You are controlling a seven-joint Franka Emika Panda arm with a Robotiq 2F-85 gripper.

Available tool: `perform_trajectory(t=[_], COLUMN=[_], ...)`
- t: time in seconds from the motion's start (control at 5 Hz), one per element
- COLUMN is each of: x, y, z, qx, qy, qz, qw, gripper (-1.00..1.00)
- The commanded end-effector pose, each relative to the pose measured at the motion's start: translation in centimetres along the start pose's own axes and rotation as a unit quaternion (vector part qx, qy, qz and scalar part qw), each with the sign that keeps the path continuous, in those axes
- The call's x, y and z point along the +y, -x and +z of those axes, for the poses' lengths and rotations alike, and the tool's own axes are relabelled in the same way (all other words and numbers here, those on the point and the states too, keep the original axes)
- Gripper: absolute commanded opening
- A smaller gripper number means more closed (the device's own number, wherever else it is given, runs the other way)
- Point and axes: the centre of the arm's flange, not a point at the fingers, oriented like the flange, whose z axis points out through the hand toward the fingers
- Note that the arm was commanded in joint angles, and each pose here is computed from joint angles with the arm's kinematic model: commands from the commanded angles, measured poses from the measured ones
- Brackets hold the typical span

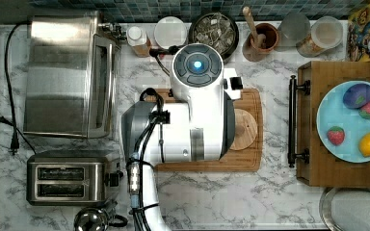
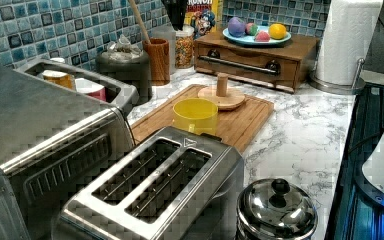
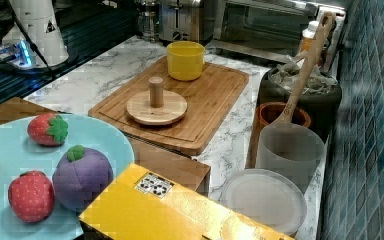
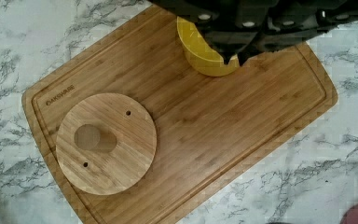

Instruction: Get a tea bag.

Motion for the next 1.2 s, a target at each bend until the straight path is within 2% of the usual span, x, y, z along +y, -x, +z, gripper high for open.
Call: perform_trajectory(t=[0.2,0.4,0.8,1.0,1.2], x=[-0.4,-0.7,-0.6,-1.2,-1.1], y=[0.3,-1.2,-6.0,-6.8,-7.9], z=[0.0,0.6,-3.5,-5.6,-7.5], qx=[0.001,0.035,0.125,0.164,0.201], qy=[0.000,-0.011,-0.076,-0.089,-0.125], qz=[-0.005,0.016,0.080,0.080,0.097], qw=[1.000,0.999,0.986,0.979,0.967], gripper=[-1.00,-1.00,-1.00,-1.00,-0.84])
